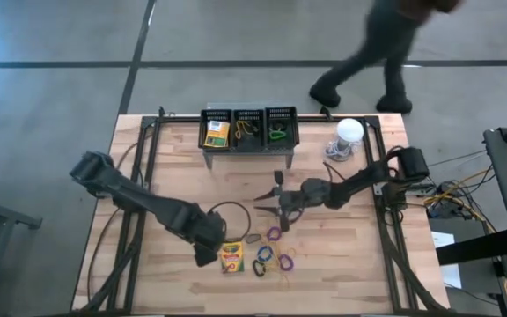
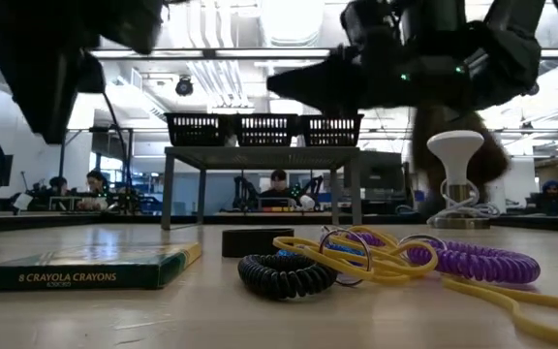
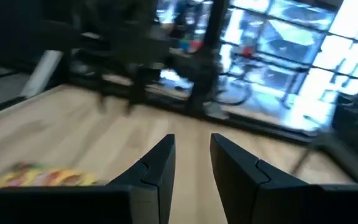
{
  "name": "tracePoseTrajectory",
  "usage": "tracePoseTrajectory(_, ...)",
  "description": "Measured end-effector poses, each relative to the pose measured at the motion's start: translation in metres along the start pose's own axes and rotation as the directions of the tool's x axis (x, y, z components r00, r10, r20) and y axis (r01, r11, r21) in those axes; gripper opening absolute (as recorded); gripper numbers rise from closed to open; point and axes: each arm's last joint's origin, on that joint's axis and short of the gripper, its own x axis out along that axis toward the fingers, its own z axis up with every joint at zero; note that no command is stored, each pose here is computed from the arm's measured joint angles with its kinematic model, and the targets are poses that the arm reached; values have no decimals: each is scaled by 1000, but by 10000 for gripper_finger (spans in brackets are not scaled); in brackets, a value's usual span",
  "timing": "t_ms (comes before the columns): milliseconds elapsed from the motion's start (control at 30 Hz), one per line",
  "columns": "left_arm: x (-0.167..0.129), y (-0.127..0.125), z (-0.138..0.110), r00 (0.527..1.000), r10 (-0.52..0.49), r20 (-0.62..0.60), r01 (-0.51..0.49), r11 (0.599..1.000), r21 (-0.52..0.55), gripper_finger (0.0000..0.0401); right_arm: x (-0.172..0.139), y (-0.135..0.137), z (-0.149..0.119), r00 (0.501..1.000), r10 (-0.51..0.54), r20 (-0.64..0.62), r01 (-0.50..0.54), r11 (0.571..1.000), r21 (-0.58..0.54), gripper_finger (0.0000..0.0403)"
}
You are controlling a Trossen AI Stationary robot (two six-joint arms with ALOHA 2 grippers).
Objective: Pick & Place Office Desk Supplies
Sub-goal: Put the black rubber band into the middle black bin
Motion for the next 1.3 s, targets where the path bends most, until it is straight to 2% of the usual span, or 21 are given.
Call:
tracePoseTrajectory(167,18,-9,15,999,-40,37,43,996,-84,155,1,3,-16,998,11,-65,-9,1000,25,86)
tracePoseTrajectory(267,24,-10,19,995,-80,60,87,988,-130,163,-2,4,-14,997,18,-71,-20,1000,-25,80)
tracePoseTrajectory(467,25,-4,26,993,-84,85,103,965,-240,206,-7,0,-16,996,5,-90,-10,998,-64,70)
tracePoseTrajectory(567,30,-4,30,983,-118,138,150,956,-251,223,-7,2,-20,992,21,-123,-28,998,-60,68)
tracePoseTrajectory(767,42,-11,40,906,-190,379,275,943,-185,216,-13,2,-25,989,19,-149,-27,998,-51,78)
tracePoseTrajectory(900,49,-13,43,815,-207,542,328,935,-137,204,-23,3,-29,985,15,-173,-30,996,-83,85)
tracePoseTrajectory(967,56,-18,43,766,-223,603,325,944,-63,200,-31,1,-28,983,-33,-182,14,995,-103,87)
tracePoseTrajectory(1000,61,-20,41,760,-216,613,299,954,-35,198,-35,-1,-25,982,-61,-178,41,993,-113,87)
tracePoseTrajectory(1167,84,-28,42,765,-152,626,168,985,33,197,-58,-4,-18,973,-156,-170,137,983,-120,79)
tracePoseTrajectory(1300,96,-33,48,764,-99,638,89,995,48,198,-70,-6,-13,975,-170,-143,154,981,-114,71)
